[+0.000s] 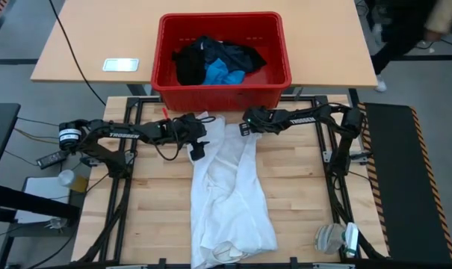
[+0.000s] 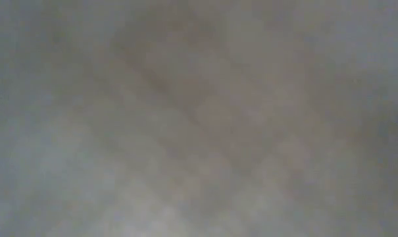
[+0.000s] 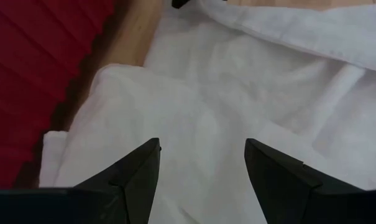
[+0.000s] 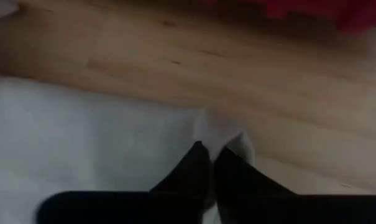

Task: Fold laundry
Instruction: Fold the white polo

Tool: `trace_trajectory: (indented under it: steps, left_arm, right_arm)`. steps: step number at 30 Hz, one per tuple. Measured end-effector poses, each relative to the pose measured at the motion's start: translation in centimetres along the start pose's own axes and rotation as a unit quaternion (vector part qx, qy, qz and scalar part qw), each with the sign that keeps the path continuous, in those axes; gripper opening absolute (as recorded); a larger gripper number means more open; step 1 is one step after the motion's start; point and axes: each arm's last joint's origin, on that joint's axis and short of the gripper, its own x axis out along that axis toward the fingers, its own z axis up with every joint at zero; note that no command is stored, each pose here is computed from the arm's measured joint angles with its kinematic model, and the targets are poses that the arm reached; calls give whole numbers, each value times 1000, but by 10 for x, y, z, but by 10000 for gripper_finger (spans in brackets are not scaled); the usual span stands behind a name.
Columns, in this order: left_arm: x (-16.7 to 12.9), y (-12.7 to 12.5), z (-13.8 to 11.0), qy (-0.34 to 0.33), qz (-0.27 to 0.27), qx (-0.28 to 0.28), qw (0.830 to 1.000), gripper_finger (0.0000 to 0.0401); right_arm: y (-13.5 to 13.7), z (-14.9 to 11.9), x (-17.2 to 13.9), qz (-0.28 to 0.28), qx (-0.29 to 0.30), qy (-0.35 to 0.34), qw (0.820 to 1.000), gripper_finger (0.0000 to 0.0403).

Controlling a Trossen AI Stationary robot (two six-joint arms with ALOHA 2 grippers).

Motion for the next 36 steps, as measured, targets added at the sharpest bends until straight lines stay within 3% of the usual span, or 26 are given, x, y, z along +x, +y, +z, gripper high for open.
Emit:
trace_trajectory:
  steps: [5,9,11,14,18,21,25,31,36]
  left_arm:
    - [0,-3,1,-21,-27,26,999,237]
    - [4,-6,-4,-95,-63,48,992,237]
    - [5,-1,-4,-114,-50,56,991,237]
    - [1,10,-5,-109,-26,41,993,237]
    - [-13,20,-9,-79,-19,7,997,237]
    - [-24,22,-15,-46,-24,-23,998,237]
    - [-28,14,-34,-37,-38,-60,997,237]
    - [-20,11,-84,-31,-15,-140,990,237]
    - [-21,20,-91,-27,18,-158,987,237]
  right_arm:
    - [17,-5,-20,30,-60,-36,997,18]
    - [33,4,-52,102,-162,-114,975,9]
    - [38,11,-74,118,-226,-171,952,7]
    - [38,19,-109,96,-338,-250,902,10]
    - [29,20,-145,96,-435,-288,848,7]
    - [21,8,-157,157,-466,-288,822,5]
    - [10,-19,-149,239,-497,-254,794,5]
    - [9,-59,-129,304,-516,-244,763,6]
    - [12,-80,-128,341,-536,-227,738,7]
